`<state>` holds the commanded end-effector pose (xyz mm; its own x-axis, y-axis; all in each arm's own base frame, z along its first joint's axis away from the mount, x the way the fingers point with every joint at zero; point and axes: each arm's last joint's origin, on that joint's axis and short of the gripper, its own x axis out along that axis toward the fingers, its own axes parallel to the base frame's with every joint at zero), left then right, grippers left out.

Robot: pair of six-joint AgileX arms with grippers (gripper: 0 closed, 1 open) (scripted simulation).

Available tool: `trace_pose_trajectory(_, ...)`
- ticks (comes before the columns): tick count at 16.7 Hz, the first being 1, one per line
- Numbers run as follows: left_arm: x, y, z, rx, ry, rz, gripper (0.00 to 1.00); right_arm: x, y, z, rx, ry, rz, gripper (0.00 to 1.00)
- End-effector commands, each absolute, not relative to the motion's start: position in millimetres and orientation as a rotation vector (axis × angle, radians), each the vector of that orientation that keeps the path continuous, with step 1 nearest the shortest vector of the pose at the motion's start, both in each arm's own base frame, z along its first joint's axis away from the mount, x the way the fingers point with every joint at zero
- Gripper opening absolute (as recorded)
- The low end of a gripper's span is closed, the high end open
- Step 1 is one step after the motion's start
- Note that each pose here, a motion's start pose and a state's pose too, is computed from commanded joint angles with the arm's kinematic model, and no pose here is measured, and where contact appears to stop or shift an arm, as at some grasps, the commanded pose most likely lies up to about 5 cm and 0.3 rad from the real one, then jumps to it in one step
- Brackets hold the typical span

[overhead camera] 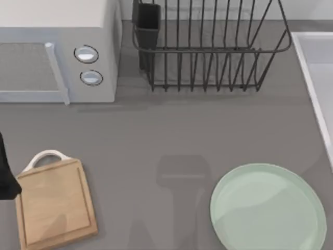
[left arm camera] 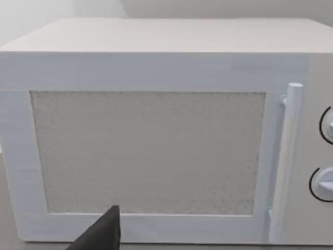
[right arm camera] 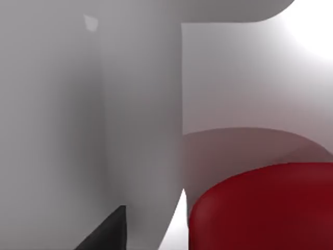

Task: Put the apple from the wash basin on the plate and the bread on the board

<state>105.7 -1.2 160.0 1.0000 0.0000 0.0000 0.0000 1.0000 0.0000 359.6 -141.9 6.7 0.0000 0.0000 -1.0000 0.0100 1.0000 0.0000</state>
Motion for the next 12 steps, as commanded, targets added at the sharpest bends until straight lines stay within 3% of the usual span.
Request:
trace_pose_trajectory(11, 105.7, -1.2, 160.0, 0.0, 0.0, 0.0, 1.0, 359.6, -141.9, 6.7, 0.008, 1.571, -0.008, 0.02)
trace_pose_trajectory(12, 105.7, -1.2, 160.0, 0.0, 0.0, 0.0, 1.0, 359.6, -141.9, 6.7, 0.008, 1.571, -0.008, 0.0)
